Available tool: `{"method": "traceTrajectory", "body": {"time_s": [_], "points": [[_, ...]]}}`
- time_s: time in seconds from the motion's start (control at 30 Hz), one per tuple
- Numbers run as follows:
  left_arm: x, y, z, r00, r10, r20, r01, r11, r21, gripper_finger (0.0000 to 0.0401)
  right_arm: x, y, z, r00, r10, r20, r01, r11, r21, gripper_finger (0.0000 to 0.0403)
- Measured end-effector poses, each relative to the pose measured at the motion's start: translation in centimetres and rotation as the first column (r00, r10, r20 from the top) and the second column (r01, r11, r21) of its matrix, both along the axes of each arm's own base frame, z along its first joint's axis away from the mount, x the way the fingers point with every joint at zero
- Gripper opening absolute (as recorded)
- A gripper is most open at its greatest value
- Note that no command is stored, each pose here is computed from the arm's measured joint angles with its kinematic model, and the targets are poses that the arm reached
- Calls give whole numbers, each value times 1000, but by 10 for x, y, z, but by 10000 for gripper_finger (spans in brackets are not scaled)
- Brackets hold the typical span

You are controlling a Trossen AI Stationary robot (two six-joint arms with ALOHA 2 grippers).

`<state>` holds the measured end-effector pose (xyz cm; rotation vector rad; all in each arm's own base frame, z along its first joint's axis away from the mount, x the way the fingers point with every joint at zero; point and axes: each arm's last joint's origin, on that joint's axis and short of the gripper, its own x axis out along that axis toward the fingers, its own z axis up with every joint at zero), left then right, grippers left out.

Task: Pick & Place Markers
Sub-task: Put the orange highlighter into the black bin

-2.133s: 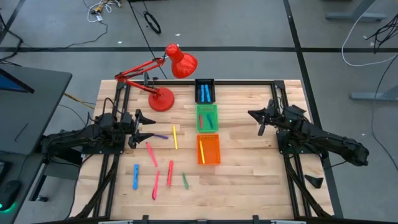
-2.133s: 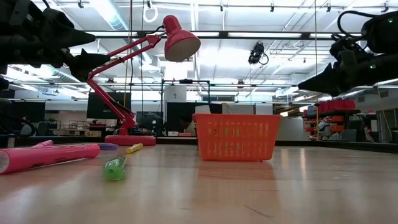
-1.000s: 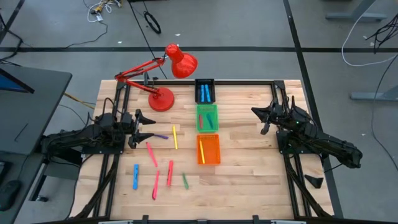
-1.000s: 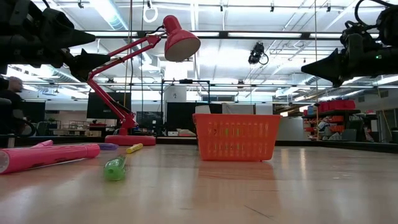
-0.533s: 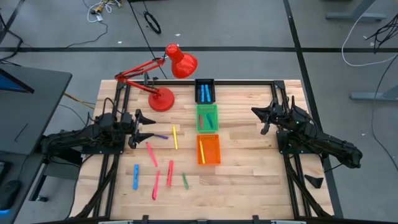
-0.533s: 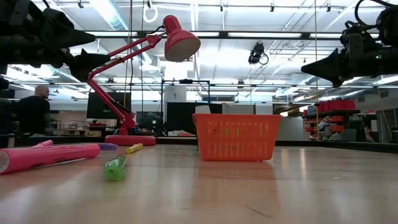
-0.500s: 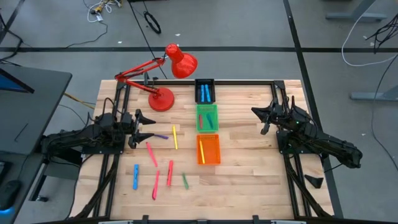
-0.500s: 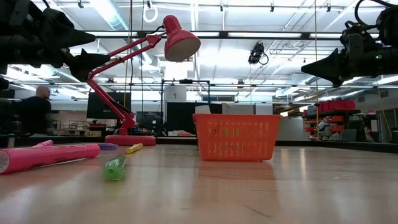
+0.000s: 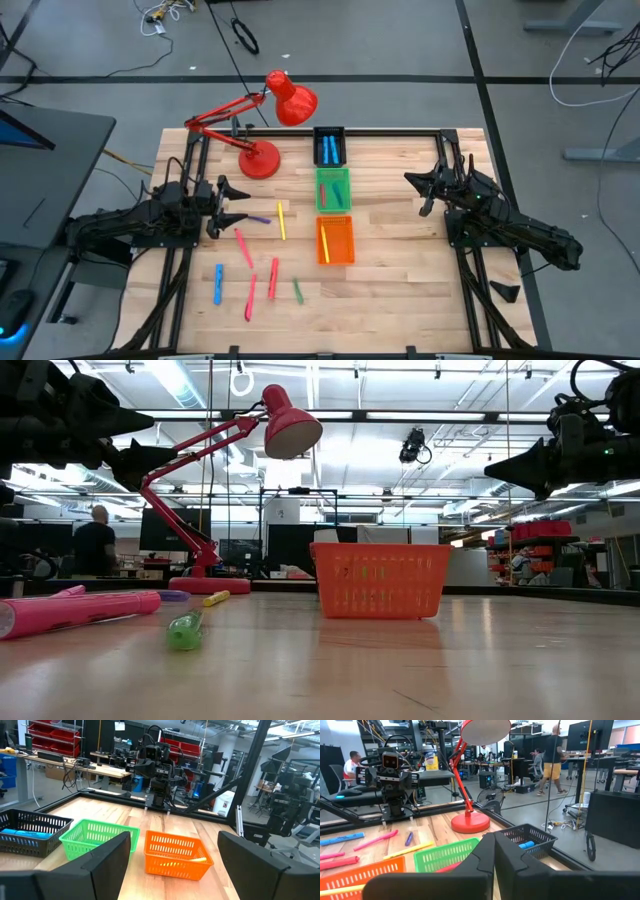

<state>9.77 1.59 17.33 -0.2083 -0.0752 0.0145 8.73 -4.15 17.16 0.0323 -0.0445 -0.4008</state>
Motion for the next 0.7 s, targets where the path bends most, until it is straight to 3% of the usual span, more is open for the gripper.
{"method": "traceTrajectory", "body": {"time_s": [0.3,0.43,0.53,0.7], "points": [[0,0,0,1000,-1,1,1,1000,-4,307,0,0,0,1000,0,0,0,1000,0,10],[0,0,1,1000,-2,-1,2,998,-61,307,0,0,0,1000,0,0,0,1000,0,10],[-3,0,11,1000,10,2,-10,991,-130,307,0,0,0,1000,0,-1,0,1000,0,10],[-10,-1,31,998,45,-41,-51,988,-143,307,0,0,0,1000,0,0,0,1000,0,10]]}}
